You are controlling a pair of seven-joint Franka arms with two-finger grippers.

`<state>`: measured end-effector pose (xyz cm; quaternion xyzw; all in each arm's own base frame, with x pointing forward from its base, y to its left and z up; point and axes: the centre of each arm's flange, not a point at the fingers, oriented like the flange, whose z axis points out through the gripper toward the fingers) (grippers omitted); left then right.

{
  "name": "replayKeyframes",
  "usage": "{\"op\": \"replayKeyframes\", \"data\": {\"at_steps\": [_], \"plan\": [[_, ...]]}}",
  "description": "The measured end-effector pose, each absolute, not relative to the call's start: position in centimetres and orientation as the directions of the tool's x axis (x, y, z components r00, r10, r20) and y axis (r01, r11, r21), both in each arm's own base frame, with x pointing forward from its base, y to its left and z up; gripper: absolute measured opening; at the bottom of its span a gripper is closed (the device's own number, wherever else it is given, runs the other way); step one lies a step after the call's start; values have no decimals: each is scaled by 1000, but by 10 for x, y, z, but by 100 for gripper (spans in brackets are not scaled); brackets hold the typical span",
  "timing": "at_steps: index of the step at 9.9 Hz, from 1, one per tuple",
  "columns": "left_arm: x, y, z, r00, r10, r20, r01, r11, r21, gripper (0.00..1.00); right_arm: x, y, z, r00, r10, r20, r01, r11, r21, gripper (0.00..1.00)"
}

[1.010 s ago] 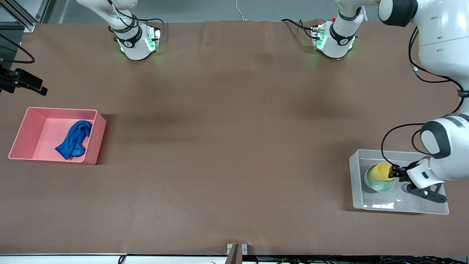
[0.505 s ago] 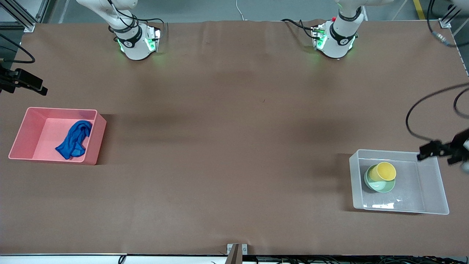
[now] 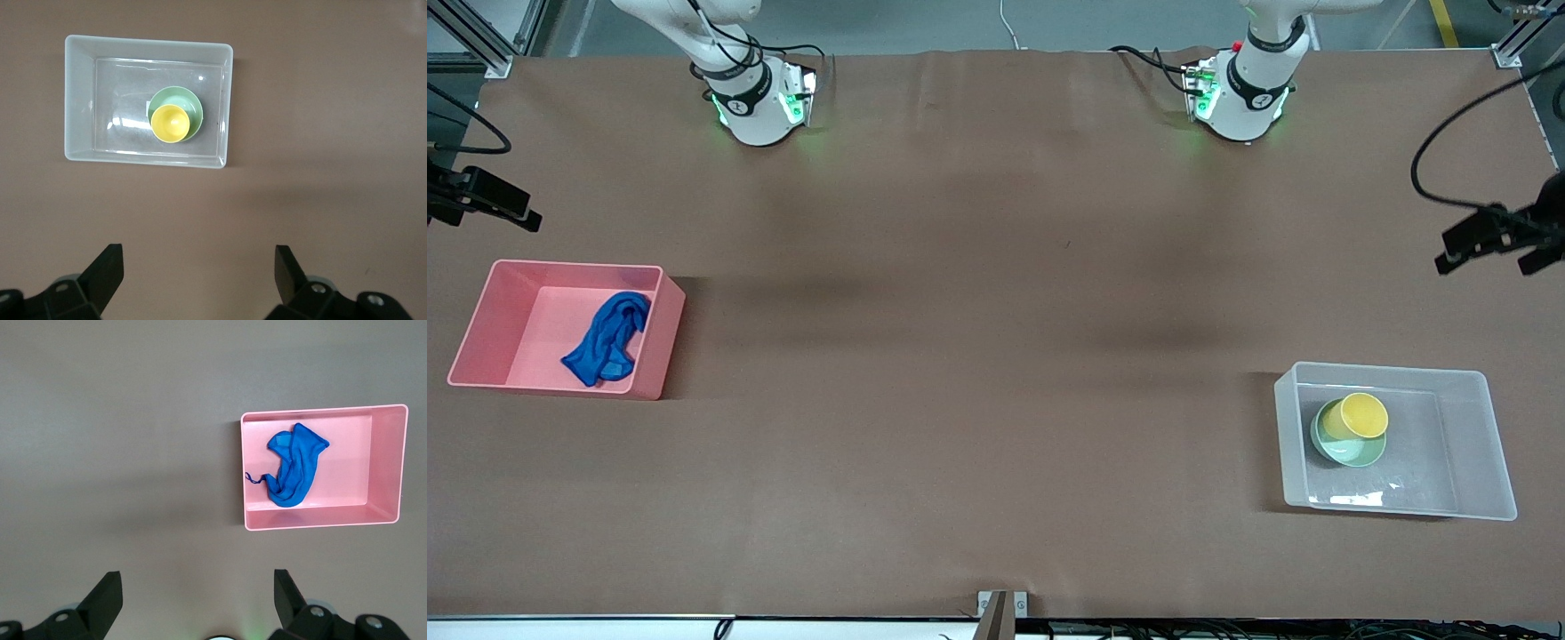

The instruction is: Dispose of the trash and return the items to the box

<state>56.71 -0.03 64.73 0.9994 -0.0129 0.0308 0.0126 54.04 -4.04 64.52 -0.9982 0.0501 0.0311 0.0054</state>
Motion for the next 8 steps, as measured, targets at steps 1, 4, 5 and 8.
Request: {"op": "replayKeyframes", "data": {"at_steps": [1, 4, 5, 8], "plan": [[561, 1, 658, 998, -25, 55, -26, -1000, 15, 100, 540, -41, 645, 994, -87, -63, -87, -996, -8, 100], [556, -3, 673, 998, -50, 49, -49, -999, -17, 99, 541, -41, 646, 997, -57, -56, -58, -998, -10, 100], [554, -8, 671, 998, -61, 32, -61, -998, -16, 99, 541, -41, 646, 997, -46, -56, -47, -999, -11, 100], [553, -9, 670, 999, -37, 22, -37, -999, -15, 99, 541, -41, 646, 998, -31, -55, -32, -999, -12, 100]]}}
